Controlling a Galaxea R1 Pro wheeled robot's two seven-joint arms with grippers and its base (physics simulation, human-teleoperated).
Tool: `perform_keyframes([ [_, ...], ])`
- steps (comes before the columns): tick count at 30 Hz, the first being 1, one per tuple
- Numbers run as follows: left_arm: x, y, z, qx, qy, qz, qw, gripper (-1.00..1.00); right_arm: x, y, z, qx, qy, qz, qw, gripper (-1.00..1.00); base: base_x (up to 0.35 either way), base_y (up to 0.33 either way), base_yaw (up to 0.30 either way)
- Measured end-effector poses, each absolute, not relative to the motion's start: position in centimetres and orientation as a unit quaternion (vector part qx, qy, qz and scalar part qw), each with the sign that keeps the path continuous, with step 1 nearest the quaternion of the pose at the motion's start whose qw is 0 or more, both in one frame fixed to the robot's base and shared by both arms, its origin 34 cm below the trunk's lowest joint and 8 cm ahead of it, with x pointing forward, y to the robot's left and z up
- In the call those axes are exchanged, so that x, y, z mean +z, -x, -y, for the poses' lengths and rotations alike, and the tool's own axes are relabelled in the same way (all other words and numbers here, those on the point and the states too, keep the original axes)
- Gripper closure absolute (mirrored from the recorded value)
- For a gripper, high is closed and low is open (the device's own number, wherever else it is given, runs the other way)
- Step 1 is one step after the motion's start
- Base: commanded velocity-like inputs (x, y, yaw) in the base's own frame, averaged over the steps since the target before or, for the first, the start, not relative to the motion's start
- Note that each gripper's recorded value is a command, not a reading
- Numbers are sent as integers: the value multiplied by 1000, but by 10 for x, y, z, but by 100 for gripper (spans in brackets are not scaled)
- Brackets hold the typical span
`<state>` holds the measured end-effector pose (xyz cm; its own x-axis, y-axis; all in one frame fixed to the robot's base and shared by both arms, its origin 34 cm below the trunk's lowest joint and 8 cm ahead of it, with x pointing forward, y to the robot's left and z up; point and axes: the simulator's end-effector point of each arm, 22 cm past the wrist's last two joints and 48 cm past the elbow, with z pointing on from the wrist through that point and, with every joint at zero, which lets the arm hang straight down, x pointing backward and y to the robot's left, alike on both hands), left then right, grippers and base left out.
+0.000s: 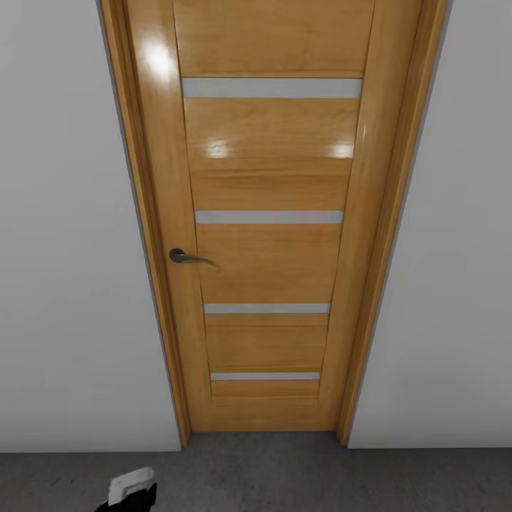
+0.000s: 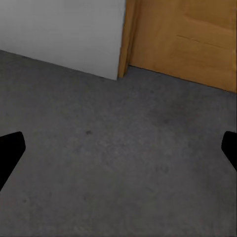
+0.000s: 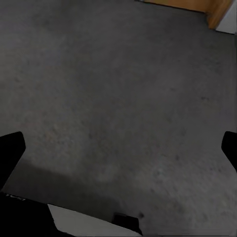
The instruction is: Move the two storage containers from the living room to the garage. In the garage, place one container on the floor and stack the other container on top of it (either order is fine).
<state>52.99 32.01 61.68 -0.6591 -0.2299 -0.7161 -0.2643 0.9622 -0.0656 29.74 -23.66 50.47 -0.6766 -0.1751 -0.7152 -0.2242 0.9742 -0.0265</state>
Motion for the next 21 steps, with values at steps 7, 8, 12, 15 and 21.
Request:
perform_keyframes([
  [7, 677, -620, -257, -29, 121, -895, 428, -100, 504, -238, 233, 44, 108, -919, 377, -100, 0, 0, 0],
  [8, 686, -630, -252, -32, 115, -892, 435, -100, 508, -237, 233, 45, 106, -915, 387, -100, 0, 0, 0],
  [12, 710, -656, -243, -39, 104, -884, 454, -100, 519, -238, 232, 49, 105, -902, 415, -100, 0, 0, 0],
  [15, 729, -679, -234, -48, 97, -877, 467, -100, 522, -238, 231, 51, 106, -899, 422, -100, 0, 0, 0],
  [21, 765, -715, -222, -60, 88, -866, 489, -100, 522, -237, 230, 52, 109, -899, 421, -100, 0, 0, 0],
])
